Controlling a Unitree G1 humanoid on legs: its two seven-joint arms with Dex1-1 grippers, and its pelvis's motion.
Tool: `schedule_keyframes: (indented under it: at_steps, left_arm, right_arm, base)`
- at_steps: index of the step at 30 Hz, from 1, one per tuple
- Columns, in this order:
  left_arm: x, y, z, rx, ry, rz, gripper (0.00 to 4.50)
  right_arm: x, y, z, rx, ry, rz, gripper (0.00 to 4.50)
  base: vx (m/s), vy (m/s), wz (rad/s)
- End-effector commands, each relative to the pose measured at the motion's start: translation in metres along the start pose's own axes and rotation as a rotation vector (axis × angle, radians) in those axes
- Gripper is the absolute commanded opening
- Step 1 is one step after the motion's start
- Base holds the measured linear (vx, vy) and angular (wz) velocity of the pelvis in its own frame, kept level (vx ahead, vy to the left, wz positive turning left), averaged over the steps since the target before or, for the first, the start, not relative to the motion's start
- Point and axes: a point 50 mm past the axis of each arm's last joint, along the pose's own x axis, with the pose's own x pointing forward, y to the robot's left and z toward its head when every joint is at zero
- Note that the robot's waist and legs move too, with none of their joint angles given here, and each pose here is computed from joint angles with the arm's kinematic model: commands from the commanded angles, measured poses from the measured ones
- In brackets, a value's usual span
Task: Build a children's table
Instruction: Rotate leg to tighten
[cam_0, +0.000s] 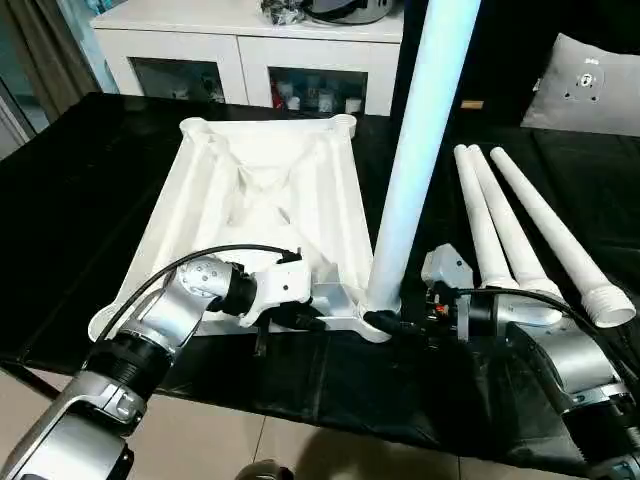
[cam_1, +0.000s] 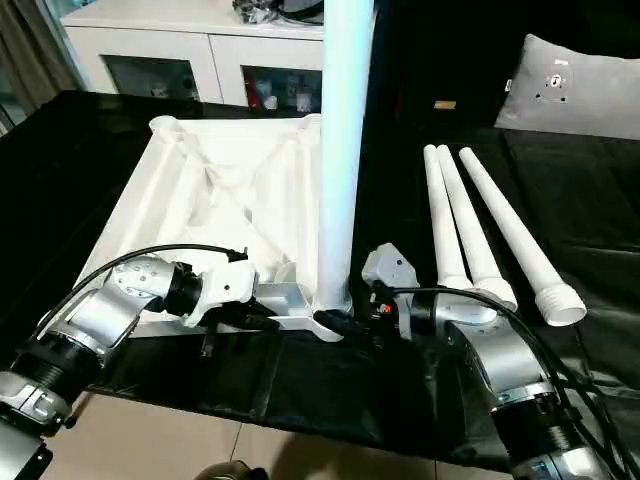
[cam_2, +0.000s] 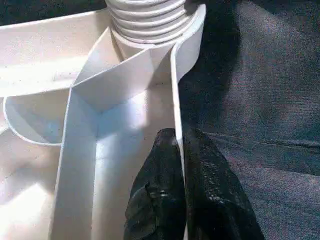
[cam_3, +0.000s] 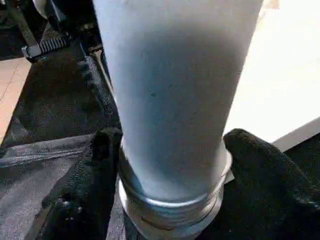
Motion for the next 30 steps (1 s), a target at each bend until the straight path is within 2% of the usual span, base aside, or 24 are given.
schedule_keyframes:
  at_steps: [1,6,11,13,14,16,18,19,21,22,29,30]
  left_arm:
    - [0.005,-0.004,-0.001,0.035,0.038,-0.064,0.00]
    - [0.004,-0.003,-0.001,0.030,0.036,-0.062,0.00]
    - [0.003,-0.004,-0.002,0.002,0.011,-0.046,0.00]
    - [0.006,-0.005,0.003,-0.068,-0.043,0.036,0.00]
    - [0.006,-0.005,0.003,-0.068,-0.043,0.036,0.00]
    - [0.012,-0.002,0.009,-0.141,-0.065,0.184,0.00]
    - [0.015,-0.002,0.013,-0.177,-0.082,0.236,0.00]
    - [0.024,-0.002,0.025,-0.247,-0.118,0.328,0.00]
    - [0.029,-0.004,0.031,-0.263,-0.130,0.358,0.00]
    - [0.037,-0.006,0.039,-0.275,-0.144,0.395,0.00]
    - [0.047,-0.009,0.054,-0.282,-0.151,0.458,0.00]
    - [0.047,-0.008,0.054,-0.280,-0.149,0.461,0.00]
  right_arm:
    - [0.002,-0.003,0.001,0.000,0.014,0.001,3.02]
    - [0.004,0.000,-0.002,0.028,0.013,0.016,2.76]
    - [0.008,0.006,-0.008,0.088,-0.002,0.022,2.73]
    - [0.019,0.012,-0.015,0.133,-0.007,-0.041,2.73]
    - [0.019,0.012,-0.015,0.133,-0.007,-0.041,2.72]
    - [0.037,0.014,-0.022,0.198,0.002,-0.160,2.72]
    - [0.044,0.013,-0.023,0.232,-0.004,-0.213,2.72]
    - [0.061,0.008,-0.022,0.313,-0.043,-0.331,2.72]
    - [0.067,0.006,-0.021,0.347,-0.055,-0.379,2.72]
    - [0.075,0.003,-0.020,0.397,-0.070,-0.430,2.72]
    - [0.083,0.001,-0.025,0.420,-0.026,-0.499,2.72]
    - [0.083,0.001,-0.025,0.421,-0.027,-0.500,3.07]
  base:
    - [0.000,0.000,0.00]
    - [0.000,0.000,0.00]
    - [0.000,0.000,0.00]
    - [0.000,0.000,0.00]
    - [0.000,0.000,0.00]
    - [0.000,0.000,0.00]
    - [0.000,0.000,0.00]
    - [0.000,0.000,0.00]
    - [0.000,0.000,0.00]
    - [0.000,0.000,0.00]
    - [0.000,0.000,0.00]
    - [0.000,0.000,0.00]
